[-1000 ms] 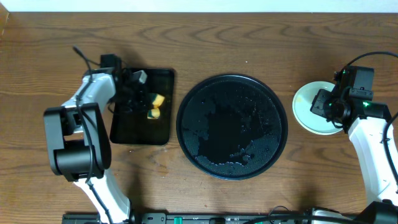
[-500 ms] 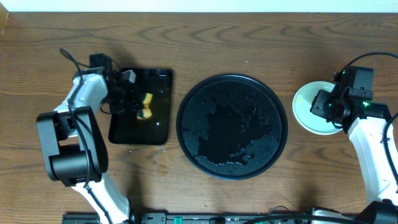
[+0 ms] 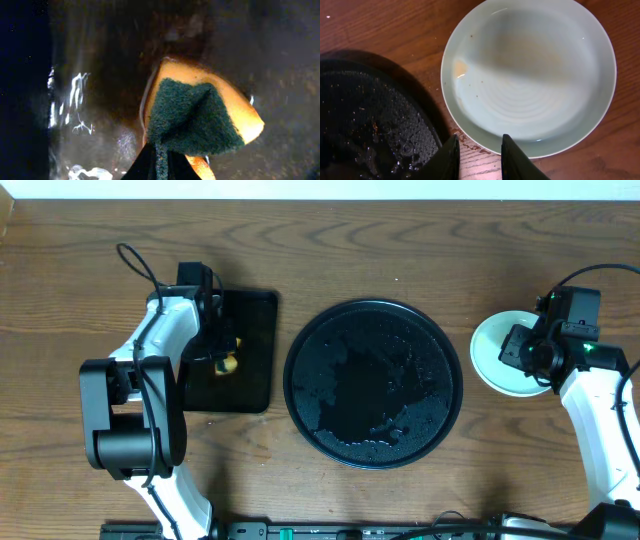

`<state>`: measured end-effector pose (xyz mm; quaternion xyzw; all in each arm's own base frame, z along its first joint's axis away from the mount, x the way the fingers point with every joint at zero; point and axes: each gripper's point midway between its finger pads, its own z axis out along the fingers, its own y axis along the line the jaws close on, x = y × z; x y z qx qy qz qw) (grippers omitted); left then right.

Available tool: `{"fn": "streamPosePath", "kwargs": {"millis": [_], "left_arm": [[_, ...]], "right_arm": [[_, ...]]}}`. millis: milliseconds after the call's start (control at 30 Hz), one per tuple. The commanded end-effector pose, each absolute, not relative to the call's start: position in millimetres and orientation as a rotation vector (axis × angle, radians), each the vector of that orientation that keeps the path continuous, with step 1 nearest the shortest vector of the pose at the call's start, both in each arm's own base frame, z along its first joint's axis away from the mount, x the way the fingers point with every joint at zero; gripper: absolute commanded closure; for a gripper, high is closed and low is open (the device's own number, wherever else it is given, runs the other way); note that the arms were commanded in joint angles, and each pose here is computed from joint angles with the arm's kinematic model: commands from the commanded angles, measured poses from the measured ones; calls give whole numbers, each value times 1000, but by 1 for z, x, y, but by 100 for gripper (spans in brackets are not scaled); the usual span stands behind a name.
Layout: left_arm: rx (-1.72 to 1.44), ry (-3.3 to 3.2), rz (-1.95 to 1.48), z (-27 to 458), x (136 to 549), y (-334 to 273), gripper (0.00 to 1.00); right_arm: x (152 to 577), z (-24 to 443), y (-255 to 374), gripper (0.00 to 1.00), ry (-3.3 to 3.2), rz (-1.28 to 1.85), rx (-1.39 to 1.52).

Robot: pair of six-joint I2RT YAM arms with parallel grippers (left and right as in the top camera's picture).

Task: Clean dirty plates on tray and stack at the side
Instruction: 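Lower the sponge into the black tray and release with the left gripper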

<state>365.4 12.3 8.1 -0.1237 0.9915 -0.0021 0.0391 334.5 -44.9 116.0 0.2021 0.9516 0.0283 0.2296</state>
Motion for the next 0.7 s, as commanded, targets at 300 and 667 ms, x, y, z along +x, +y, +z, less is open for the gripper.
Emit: {"fn": "streamPosePath", "kwargs": {"millis": [300, 667], "left_arm": [[-55, 3016, -202, 17, 373, -21, 90], [-218, 2864, 30, 66, 385, 8, 66]], "right_arm": [[335, 116, -43, 75, 2632, 80, 538], [335, 116, -43, 75, 2632, 80, 538]]}}
